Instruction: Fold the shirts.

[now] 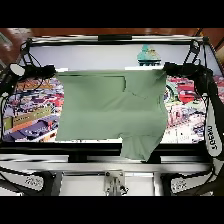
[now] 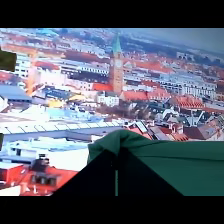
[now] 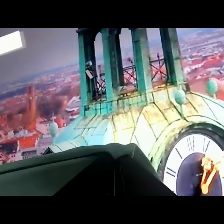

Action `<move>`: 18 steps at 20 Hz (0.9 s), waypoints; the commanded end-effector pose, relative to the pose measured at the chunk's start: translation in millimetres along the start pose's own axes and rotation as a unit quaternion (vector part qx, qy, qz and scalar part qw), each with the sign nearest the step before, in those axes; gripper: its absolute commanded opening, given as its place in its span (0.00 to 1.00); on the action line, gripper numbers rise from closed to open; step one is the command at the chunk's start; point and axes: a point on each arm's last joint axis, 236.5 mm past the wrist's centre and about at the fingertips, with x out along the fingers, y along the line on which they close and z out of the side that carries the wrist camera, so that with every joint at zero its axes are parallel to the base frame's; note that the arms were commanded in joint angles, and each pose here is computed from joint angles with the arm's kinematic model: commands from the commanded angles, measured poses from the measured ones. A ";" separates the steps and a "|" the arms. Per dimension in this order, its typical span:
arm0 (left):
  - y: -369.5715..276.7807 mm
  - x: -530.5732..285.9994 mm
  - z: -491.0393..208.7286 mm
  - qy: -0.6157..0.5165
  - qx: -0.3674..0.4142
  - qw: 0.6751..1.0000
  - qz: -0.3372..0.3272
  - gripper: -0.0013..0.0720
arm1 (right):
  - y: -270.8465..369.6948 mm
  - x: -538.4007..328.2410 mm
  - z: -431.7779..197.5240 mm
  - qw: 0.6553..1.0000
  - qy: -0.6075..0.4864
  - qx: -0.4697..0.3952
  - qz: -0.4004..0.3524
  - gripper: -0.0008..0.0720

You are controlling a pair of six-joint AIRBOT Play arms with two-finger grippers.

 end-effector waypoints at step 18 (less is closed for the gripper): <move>18.8 -42.9 -164.8 0.371 -0.005 0.928 -0.040 0.06 | -30.7 -72.9 -165.0 0.930 0.359 -0.019 -0.077 0.10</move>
